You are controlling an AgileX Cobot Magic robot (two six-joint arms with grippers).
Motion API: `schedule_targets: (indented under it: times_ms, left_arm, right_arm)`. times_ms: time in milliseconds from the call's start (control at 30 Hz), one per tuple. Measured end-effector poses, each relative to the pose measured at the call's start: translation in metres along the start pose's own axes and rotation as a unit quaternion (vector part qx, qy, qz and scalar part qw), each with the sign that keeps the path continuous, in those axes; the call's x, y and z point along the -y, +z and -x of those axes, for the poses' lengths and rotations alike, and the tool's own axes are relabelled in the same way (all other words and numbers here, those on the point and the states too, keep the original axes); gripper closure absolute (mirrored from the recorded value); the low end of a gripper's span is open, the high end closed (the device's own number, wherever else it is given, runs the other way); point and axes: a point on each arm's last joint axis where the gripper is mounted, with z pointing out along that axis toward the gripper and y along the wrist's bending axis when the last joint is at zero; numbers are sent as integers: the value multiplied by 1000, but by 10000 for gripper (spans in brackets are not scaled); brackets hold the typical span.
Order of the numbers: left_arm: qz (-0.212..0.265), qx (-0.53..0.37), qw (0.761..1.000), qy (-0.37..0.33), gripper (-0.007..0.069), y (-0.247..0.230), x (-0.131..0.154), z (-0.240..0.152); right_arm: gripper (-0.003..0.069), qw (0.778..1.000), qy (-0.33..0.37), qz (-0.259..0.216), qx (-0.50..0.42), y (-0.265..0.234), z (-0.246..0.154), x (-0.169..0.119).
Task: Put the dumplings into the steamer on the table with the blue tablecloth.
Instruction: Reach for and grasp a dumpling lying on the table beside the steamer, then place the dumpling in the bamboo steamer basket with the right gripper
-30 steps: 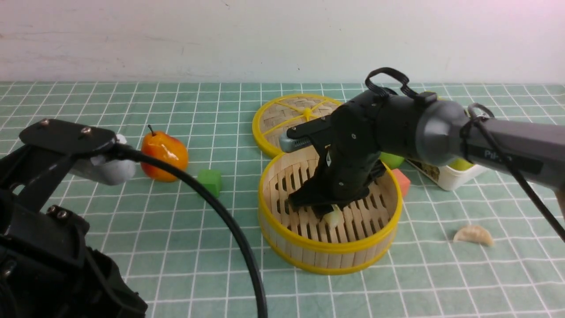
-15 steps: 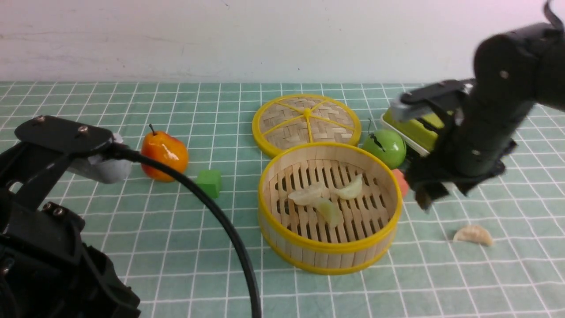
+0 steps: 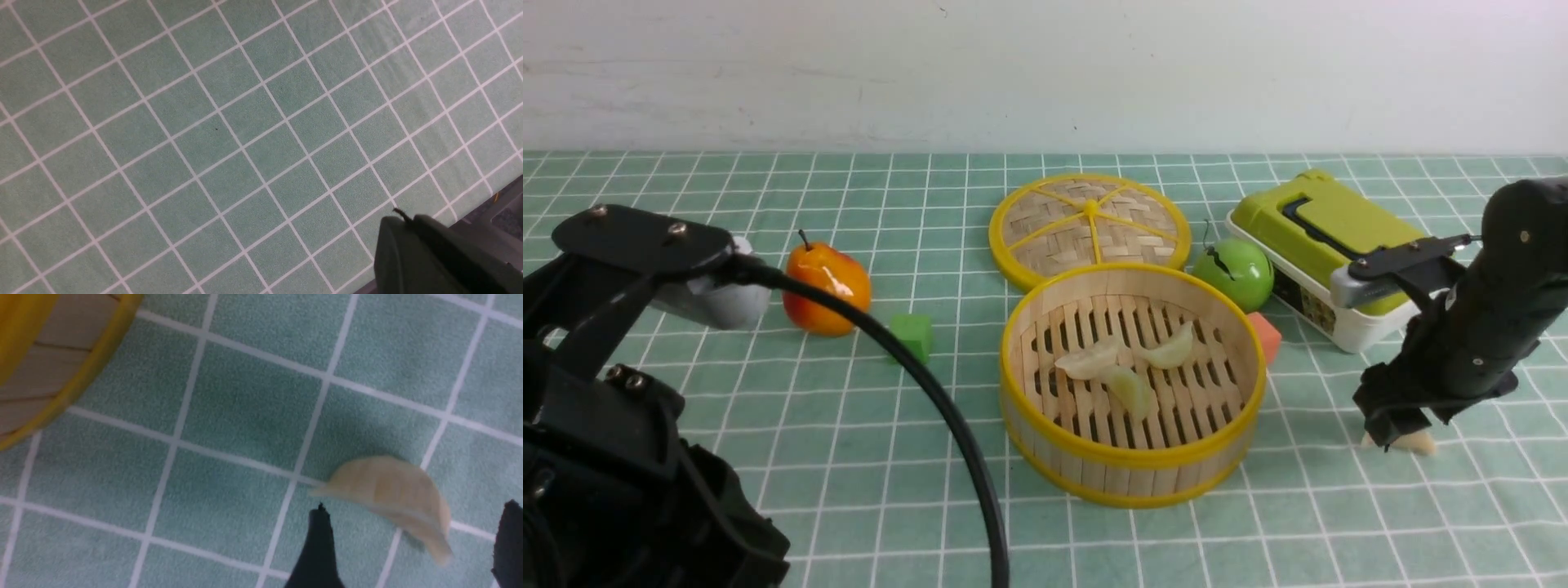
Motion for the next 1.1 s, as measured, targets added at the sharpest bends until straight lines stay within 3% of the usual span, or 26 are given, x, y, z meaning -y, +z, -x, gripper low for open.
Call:
schedule_targets:
  times_ms: [133, 233, 300, 333, 567, 667, 767, 933, 1100]
  left_arm:
    - [-1, 0, 1000, -1, 606, 0, 0, 0]
    - [-1, -1, 1000, -1, 606, 0, 0, 0]
    - [-1, -2, 1000, -1, 606, 0, 0, 0]
    - [0, -5, 1000, -3, 606, 0, 0, -1]
    - [0, -9, 1000, 2, 600, 0, 0, -2]
    - [0, -6, 1000, 11, 597, 0, 0, -1]
    - [-1, -1, 1000, 14, 597, 0, 0, 0]
    - [-1, 0, 1000, 15, 592, 0, 0, 0]
    - [0, -5, 1000, 14, 588, -1, 0, -3]
  right_arm:
    - [182, 1000, -8, 2, -9, 18, 0, 0]
    - [342, 1000, -10, 1, -8, 20, 0, 0]
    - [412, 1000, -10, 1, -8, 20, 0, 0]
    - [488, 1000, -10, 2, -9, 19, 0, 0]
    - [473, 1000, -19, 12, 9, -20, 10, -16]
    - [473, 995, -16, 54, 78, -64, 28, -56]
    - [473, 989, -26, 91, 114, -77, 38, -90]
    - [473, 987, -44, 106, 114, -46, 46, -124]
    - [461, 988, -29, 102, 111, -15, 51, -130]
